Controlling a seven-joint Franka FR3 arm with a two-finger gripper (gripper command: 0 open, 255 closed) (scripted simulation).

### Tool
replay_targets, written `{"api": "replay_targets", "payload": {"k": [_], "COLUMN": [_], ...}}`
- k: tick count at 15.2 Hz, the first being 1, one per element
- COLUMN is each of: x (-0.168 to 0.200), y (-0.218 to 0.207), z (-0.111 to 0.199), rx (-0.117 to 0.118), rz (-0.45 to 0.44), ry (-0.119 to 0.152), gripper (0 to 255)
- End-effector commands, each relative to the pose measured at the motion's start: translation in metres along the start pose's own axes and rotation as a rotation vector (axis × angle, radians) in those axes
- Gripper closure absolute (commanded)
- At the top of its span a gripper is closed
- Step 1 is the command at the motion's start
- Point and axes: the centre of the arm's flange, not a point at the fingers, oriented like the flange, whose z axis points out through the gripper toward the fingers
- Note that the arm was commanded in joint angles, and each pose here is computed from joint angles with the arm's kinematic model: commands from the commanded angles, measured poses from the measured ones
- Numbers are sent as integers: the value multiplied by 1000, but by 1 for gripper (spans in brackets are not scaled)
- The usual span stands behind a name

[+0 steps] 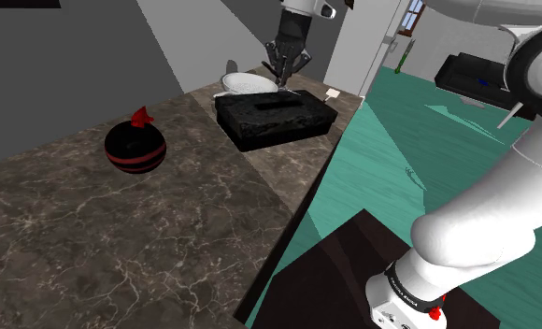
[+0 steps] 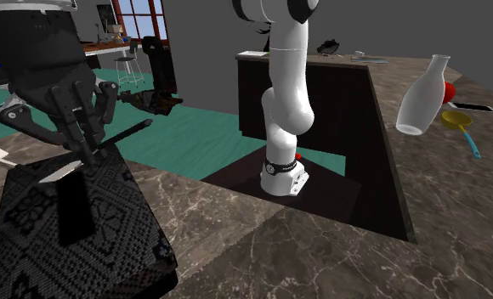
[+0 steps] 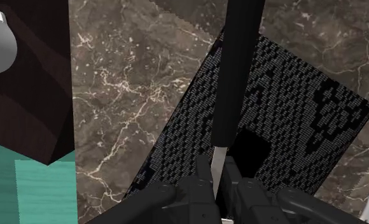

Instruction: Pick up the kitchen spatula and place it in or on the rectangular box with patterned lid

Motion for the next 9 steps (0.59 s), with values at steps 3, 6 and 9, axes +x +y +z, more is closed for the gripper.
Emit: {"api": "replay_targets", "payload": {"k": [3,6,9], "x": [51,80,81], "y": [-12,-18,-18], "z": [-4,-2,14], "rx": [0,0,0], "rz": [-1,-1,-1], "ry": [0,0,0], "gripper": [255,255,255]}}
